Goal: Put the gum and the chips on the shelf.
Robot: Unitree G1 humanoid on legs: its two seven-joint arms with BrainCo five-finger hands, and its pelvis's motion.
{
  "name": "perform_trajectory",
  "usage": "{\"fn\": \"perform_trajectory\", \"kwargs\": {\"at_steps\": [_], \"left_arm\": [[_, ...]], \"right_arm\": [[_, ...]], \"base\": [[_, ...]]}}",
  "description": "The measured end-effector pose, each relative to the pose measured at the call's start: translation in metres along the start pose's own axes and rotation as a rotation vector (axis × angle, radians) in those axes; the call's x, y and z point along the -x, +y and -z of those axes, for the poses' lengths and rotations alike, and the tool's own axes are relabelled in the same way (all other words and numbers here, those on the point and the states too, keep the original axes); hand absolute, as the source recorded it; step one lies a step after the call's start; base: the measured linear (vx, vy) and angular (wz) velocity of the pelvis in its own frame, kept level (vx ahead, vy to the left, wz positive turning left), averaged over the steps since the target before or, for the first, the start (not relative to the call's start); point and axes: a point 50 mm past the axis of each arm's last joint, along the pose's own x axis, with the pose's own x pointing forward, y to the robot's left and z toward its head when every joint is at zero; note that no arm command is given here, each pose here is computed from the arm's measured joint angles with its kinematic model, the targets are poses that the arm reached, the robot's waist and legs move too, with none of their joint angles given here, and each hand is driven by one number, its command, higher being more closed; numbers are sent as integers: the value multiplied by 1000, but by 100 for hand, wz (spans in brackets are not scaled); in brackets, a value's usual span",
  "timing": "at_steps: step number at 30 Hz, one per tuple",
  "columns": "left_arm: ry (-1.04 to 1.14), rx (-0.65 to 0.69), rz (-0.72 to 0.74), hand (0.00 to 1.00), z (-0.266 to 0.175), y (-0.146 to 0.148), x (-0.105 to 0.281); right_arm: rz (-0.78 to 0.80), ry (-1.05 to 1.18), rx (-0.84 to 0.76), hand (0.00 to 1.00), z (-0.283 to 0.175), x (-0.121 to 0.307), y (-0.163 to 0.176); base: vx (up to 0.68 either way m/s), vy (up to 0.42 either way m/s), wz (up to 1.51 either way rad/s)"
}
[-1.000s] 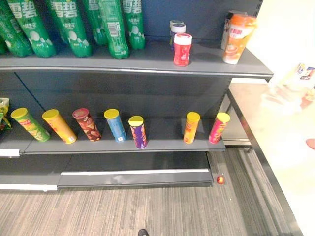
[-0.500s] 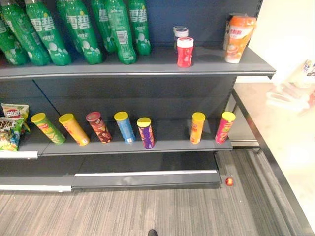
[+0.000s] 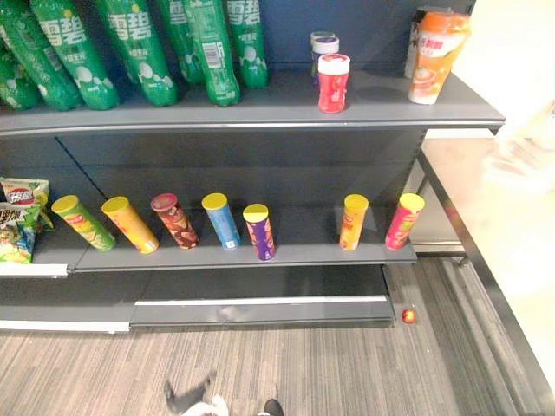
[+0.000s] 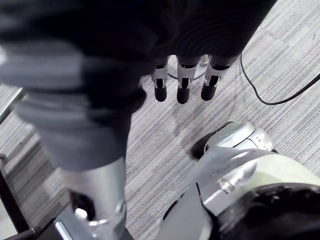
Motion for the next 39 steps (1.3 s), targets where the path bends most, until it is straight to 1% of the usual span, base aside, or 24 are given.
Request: {"fn": "perform_trajectory", "kwargs": {"at_steps": [1,2,5,10,14,20,23,29,32,35,37,39], "left_arm": [[-32,11,-2,0,-7,-4,-1],[-110,41,-19,0,-23,-11,0],[-177,67,-28,0,-34,-20,4],[-202,85,-49,0,-36,-22,7],[-227,92,-16,0,-42,-29,9],[-264,111,129,0,-55,-50,16],[-281,146,215,0,-64,-59,20],[-363,209,274,0,-99,-80,24],[-406,250,262,0,-117,-85,24],[-456,346,223,0,-144,-89,29],[-461,421,160,0,-160,-89,28],[-453,487,56,0,-170,-81,23]], "right_arm": [[-1,0,-4,0,0,0,0],[-13,3,-24,0,1,0,2],[-18,3,-37,0,3,0,0],[-12,-11,-62,0,2,0,-1],[-11,-19,-60,0,1,1,-2],[-22,-39,-54,0,0,1,-6],[-36,-58,-42,0,-3,1,-6],[-69,-106,-28,0,-14,2,-1],[-88,-139,-23,0,-22,2,4],[-99,-160,-21,0,-25,3,6],[-113,-167,0,0,-25,4,8],[-127,-177,16,0,-26,4,11]], "base": [[46,-11,-1],[47,-12,-2],[86,-13,-4],[70,-27,-8],[31,-44,-17],[2,-32,-17],[-4,-20,-20],[-16,-19,-19],[-32,-41,-13],[-14,-39,-9],[-9,-38,-3],[-10,-23,-16]]}}
